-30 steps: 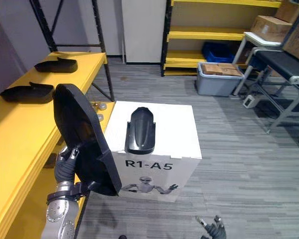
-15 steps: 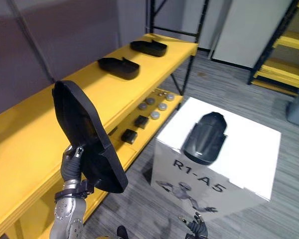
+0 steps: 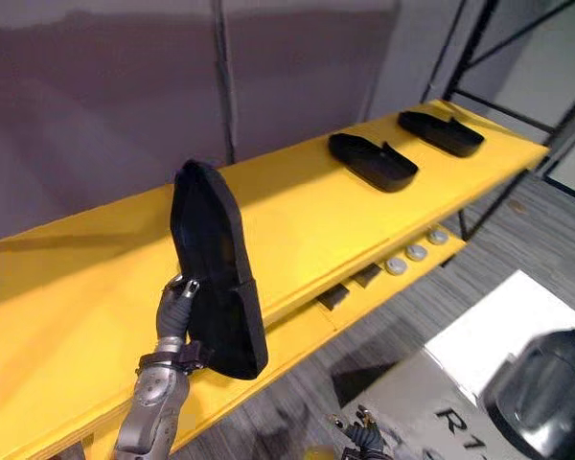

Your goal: Walk over and take plastic housings, then place them on the shelf

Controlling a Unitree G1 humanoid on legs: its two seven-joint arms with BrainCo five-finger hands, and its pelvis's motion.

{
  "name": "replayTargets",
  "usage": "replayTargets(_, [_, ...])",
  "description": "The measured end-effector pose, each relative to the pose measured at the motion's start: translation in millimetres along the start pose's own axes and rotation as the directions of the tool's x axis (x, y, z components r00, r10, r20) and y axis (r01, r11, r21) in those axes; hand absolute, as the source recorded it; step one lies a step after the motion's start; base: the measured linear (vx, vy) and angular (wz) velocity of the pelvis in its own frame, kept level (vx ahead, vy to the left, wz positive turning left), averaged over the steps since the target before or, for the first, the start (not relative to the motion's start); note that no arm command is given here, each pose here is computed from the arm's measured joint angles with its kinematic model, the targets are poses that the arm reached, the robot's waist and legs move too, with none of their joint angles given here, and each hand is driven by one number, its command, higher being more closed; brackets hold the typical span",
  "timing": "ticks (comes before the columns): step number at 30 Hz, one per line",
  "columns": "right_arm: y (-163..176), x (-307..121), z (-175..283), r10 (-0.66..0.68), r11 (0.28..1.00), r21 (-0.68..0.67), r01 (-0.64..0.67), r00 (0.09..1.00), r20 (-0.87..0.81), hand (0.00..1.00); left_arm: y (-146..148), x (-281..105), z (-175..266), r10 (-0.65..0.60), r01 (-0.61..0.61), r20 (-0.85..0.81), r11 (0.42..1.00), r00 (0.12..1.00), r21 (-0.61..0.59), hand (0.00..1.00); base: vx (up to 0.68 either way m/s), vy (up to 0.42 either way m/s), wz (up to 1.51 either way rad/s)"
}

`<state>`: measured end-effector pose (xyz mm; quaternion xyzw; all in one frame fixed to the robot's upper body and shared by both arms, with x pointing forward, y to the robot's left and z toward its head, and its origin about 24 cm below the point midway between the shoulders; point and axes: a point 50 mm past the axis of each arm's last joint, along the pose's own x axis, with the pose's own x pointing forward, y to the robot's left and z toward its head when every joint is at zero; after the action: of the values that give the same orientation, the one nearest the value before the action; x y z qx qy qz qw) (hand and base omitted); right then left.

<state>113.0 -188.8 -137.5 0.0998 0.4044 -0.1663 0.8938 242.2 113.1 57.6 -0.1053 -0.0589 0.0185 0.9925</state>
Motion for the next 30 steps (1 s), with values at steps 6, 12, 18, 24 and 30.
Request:
replayTargets(6, [2,-9,-18,0.000,1.000,0.025,0.001,0.999,-0.051,0.00,-15,7,-2,-0.039,0.039,-0.004,0.999,0.999,-0.019,1.00,0.14,-0.237,0.29])
replayTargets(12, [-1,-12,-21,-0.005,1.000,0.020,0.006,0.998,-0.057,0.00,-39,30,2,-0.127,0.127,0.004,0.992,0.992,0.011,1.00,0.13,-0.149,-0.03])
replayTargets(18, [-2,-13,-25,-0.003,1.000,0.017,0.004,0.998,-0.070,0.00,-49,63,6,-0.063,0.063,-0.008,0.997,0.998,0.052,1.00,0.01,-0.010,0.00])
replayTargets(24, [-3,-14,-28,-0.004,1.000,0.000,0.004,0.996,-0.086,0.00,-36,77,-5,0.061,-0.053,-0.088,0.995,0.994,0.082,1.00,-0.06,0.011,0.00])
replayTargets(30, [-3,-12,-27,0.005,1.000,-0.020,-0.006,0.996,-0.086,0.00,-29,93,-15,0.145,-0.127,-0.173,0.986,0.974,0.108,1.00,-0.12,-0.016,-0.08])
